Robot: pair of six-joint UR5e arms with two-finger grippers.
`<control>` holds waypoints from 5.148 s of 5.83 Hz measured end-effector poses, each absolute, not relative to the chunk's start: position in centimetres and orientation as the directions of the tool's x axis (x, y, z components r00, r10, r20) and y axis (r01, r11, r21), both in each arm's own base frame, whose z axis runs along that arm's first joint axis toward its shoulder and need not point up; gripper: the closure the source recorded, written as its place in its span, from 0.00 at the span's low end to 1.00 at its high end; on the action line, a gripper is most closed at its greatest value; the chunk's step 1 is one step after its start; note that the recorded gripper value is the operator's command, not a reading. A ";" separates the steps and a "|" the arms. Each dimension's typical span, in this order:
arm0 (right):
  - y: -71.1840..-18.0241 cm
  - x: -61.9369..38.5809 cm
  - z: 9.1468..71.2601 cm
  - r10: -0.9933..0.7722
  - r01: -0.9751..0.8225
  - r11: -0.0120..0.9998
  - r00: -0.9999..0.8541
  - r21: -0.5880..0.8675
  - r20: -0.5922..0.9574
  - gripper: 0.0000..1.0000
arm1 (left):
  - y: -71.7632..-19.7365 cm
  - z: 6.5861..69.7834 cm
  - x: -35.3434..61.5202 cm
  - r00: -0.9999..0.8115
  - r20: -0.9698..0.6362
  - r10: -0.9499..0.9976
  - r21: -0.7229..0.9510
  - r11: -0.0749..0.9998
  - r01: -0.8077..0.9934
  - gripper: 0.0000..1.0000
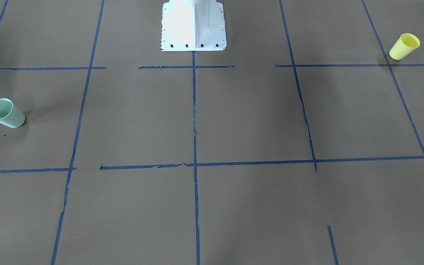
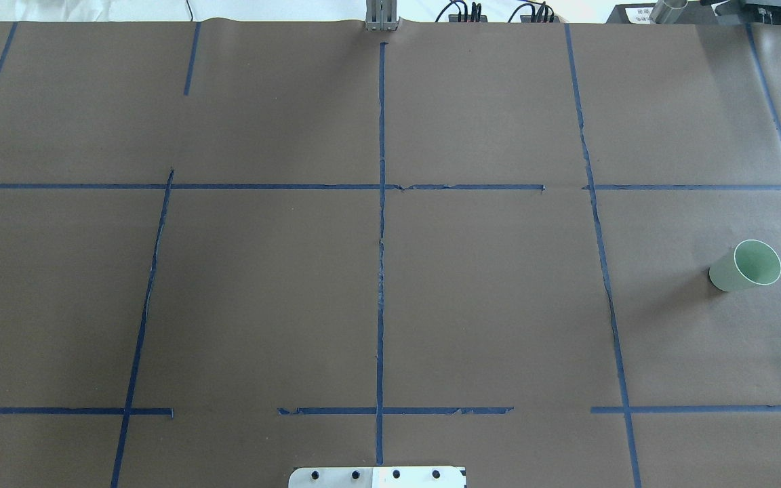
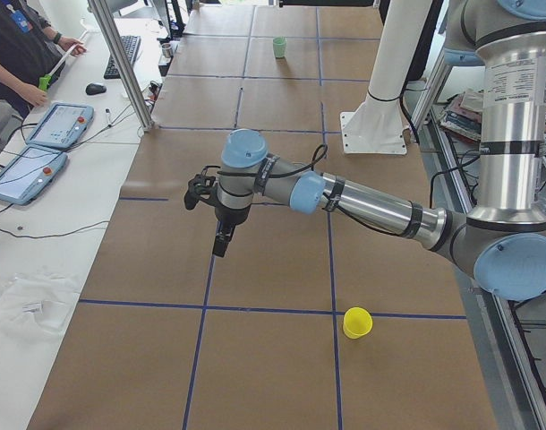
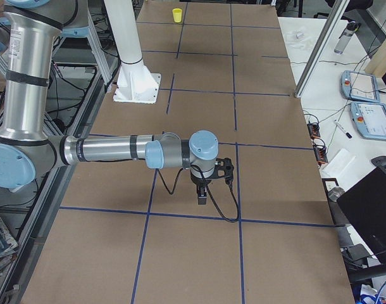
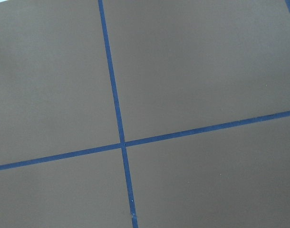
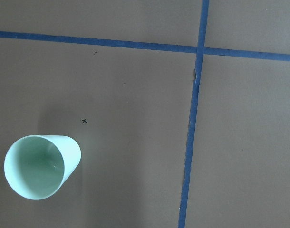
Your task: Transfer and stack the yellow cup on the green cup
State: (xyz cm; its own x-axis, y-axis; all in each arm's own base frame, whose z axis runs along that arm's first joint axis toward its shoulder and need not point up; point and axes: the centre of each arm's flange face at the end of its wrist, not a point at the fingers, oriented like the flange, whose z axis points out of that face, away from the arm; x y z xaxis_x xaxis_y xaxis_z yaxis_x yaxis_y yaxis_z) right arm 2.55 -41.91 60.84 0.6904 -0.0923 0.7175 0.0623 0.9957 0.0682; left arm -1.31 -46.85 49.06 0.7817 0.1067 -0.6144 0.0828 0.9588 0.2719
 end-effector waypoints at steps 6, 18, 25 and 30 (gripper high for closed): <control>-41.9 2.6 60.9 -0.092 0.062 0.996 0.690 0.068 0.717 0.00 | -35.5 50.4 15.2 0.791 -0.335 -0.512 0.164 0.795 0.584 0.00; -42.0 2.6 59.8 -0.150 0.064 0.987 0.689 0.146 0.709 0.00 | -24.7 62.5 28.0 -0.156 0.109 -0.982 0.443 -0.092 0.892 0.00; -42.1 2.6 59.1 -0.164 0.062 0.984 0.688 0.168 0.707 0.00 | -18.7 73.9 28.0 -0.107 0.136 -0.985 0.497 -0.025 0.868 0.00; -42.0 2.6 59.3 -0.162 0.062 0.984 0.688 0.165 0.707 0.00 | -17.4 74.7 27.2 -0.081 0.168 -0.983 0.518 0.018 0.855 0.00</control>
